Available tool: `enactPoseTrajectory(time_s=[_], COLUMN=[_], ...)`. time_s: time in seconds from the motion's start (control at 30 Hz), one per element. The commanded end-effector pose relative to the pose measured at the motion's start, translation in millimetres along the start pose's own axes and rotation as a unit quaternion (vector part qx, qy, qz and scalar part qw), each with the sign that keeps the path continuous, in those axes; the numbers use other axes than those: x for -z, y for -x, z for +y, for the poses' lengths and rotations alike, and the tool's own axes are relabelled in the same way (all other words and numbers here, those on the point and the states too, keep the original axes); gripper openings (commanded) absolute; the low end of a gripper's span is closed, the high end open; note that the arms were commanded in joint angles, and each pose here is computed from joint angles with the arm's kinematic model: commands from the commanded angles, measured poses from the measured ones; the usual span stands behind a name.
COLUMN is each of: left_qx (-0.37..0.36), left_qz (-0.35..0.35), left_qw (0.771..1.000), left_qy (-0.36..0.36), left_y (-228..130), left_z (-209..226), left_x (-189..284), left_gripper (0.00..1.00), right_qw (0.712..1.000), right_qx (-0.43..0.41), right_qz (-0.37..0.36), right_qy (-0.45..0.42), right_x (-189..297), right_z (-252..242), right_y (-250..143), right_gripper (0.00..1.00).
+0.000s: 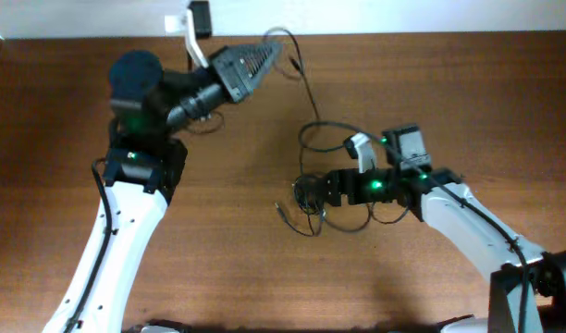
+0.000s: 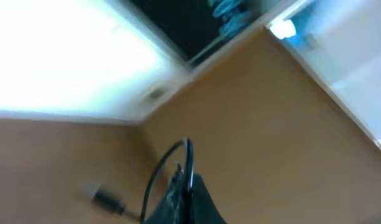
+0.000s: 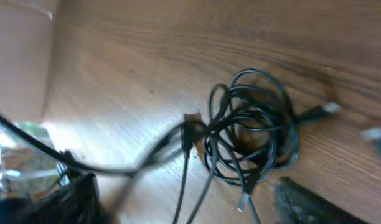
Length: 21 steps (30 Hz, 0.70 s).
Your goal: Untangle cables
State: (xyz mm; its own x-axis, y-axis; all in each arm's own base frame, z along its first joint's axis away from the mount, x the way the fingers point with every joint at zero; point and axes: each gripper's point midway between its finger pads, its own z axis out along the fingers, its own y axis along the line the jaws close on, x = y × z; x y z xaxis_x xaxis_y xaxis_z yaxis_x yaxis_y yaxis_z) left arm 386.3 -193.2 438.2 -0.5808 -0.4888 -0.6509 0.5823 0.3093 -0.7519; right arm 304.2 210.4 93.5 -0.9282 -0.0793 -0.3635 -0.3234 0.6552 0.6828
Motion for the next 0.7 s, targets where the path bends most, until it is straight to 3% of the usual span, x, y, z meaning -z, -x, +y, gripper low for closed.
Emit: enactPoseTrajectory(time_s=[0.0, 0.07, 0.13, 0.17, 0.23, 0.27, 0.33, 0.43, 0.47, 0.5, 0.57, 0.6, 0.67], left_qx=[-0.008, 0.004, 0.018, 0.018, 0.069, 0.096, 0.133, 0.099, 0.088, 0.088, 0.106, 0.115, 0.060], left_qz=[-0.001, 0.002, -0.001, -0.007, -0.020, -0.024, -0.021, -0.027, -0.045, -0.043, -0.018, -0.001, 0.062], left_qw=[0.998, 0.999, 1.000, 1.000, 0.986, 0.972, 0.921, 0.850, 0.804, 0.790, 0.794, 0.798, 0.805], left_qy=[-0.066, -0.053, -0.024, 0.011, 0.150, 0.214, 0.367, 0.516, 0.587, 0.605, 0.599, 0.591, 0.587], left_y=[10, 11, 17, 23, 19, 13, -13, -23, -23, -26, -40, -48, -60], left_z=[-39, -31, -11, 9, 80, 109, 164, 202, 215, 217, 216, 214, 214], left_x=[6, 8, 17, 26, 52, 67, 107, 157, 187, 195, 193, 189, 180], left_gripper=[0.00, 0.00, 0.00, 0.00, 0.00, 0.00, 0.00, 0.00, 0.02, 0.04, 0.16, 0.30, 0.93], right_qw=[0.998, 0.983, 0.970, 0.962, 0.959, 0.959, 0.962, 0.959, 0.956, 0.955, 0.956, 0.957, 0.958], right_qx=[-0.006, -0.091, -0.139, -0.169, -0.185, -0.186, -0.184, -0.199, -0.213, -0.217, -0.215, -0.216, -0.217], right_qz=[0.006, -0.015, -0.022, -0.026, -0.028, -0.028, -0.026, -0.031, -0.035, -0.037, -0.037, -0.036, -0.032], right_qy=[-0.068, -0.160, -0.200, -0.212, -0.213, -0.211, -0.200, -0.199, -0.198, -0.197, -0.197, -0.192, -0.183], right_x=[-14, -4, 7, 15, 22, 21, 19, 19, 19, 19, 19, 18, 17], right_z=[-18, -53, -73, -83, -90, -90, -86, -86, -86, -85, -85, -84, -80], right_y=[-4, -5, -8, -10, -10, -10, -9, -8, -8, -7, -7, -7, -8], right_gripper=[0.57, 0.19, 0.07, 0.05, 0.09, 0.09, 0.09, 0.04, 0.04, 0.04, 0.04, 0.04, 0.04])
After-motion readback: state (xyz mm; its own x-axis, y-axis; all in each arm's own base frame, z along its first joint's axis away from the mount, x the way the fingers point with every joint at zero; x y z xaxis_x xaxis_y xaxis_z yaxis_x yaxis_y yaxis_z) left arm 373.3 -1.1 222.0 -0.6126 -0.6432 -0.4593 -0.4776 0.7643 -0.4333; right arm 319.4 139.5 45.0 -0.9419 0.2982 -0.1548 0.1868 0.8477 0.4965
